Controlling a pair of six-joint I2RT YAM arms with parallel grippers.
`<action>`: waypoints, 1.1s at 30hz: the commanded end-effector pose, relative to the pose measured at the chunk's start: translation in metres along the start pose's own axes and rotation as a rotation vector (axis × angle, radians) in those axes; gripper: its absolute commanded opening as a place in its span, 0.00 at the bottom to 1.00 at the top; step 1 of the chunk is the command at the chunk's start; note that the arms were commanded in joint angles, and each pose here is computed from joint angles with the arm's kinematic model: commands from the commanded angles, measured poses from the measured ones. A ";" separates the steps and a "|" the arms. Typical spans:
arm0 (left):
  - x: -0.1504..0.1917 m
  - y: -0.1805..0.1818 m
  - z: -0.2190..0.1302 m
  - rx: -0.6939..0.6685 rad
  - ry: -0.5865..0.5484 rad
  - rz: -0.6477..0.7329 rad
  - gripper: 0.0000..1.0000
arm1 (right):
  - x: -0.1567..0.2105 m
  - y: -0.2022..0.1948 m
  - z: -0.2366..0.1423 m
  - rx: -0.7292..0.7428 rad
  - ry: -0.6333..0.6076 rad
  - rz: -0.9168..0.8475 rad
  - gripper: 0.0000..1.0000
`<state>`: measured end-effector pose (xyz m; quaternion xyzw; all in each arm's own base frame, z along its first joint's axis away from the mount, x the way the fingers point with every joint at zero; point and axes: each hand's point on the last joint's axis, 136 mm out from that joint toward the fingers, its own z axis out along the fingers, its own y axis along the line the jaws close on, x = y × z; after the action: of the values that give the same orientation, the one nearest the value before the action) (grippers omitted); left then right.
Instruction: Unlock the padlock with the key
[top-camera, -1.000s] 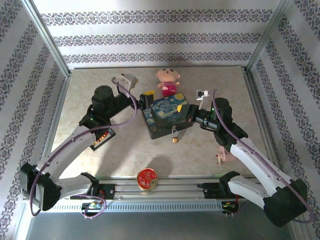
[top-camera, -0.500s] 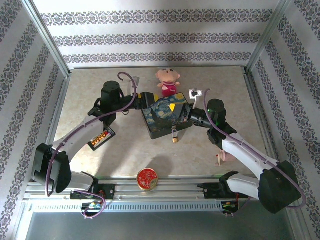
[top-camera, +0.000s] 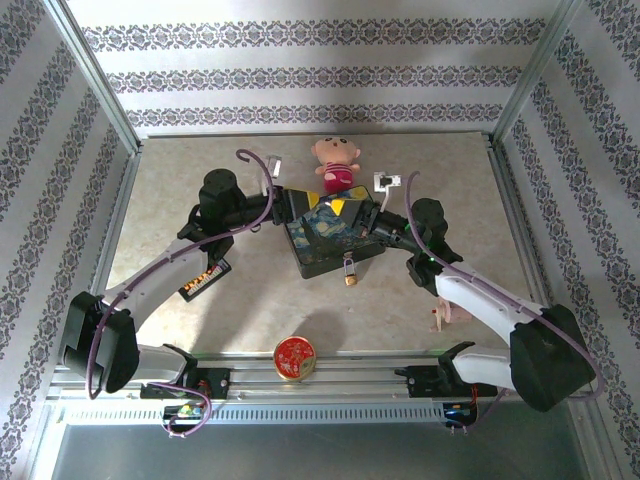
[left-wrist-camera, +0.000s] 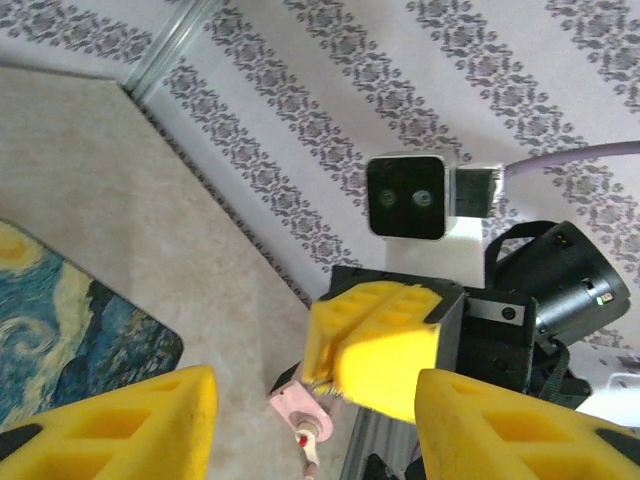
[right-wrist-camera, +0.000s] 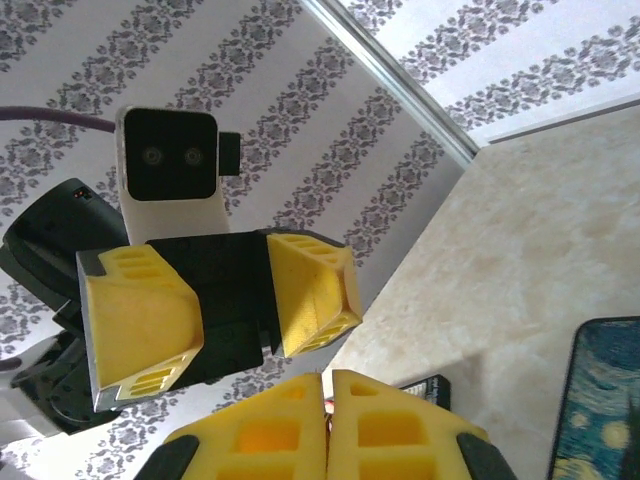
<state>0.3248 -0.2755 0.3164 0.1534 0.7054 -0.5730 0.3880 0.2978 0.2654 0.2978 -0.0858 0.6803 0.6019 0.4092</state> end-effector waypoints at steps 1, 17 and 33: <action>-0.005 -0.016 0.005 0.084 -0.016 0.036 0.49 | -0.014 0.028 0.007 -0.094 -0.027 -0.046 0.00; 0.001 -0.010 0.005 0.067 0.002 0.020 0.24 | -0.014 0.042 0.023 -0.167 -0.019 -0.036 0.00; 0.000 -0.012 -0.003 0.017 -0.011 0.091 0.00 | -0.013 0.039 0.018 -0.144 -0.023 -0.040 0.18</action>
<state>0.3225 -0.2783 0.3219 0.1651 0.6919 -0.5793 0.3980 0.3005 0.2870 0.3111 -0.0940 0.6569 0.6353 0.3950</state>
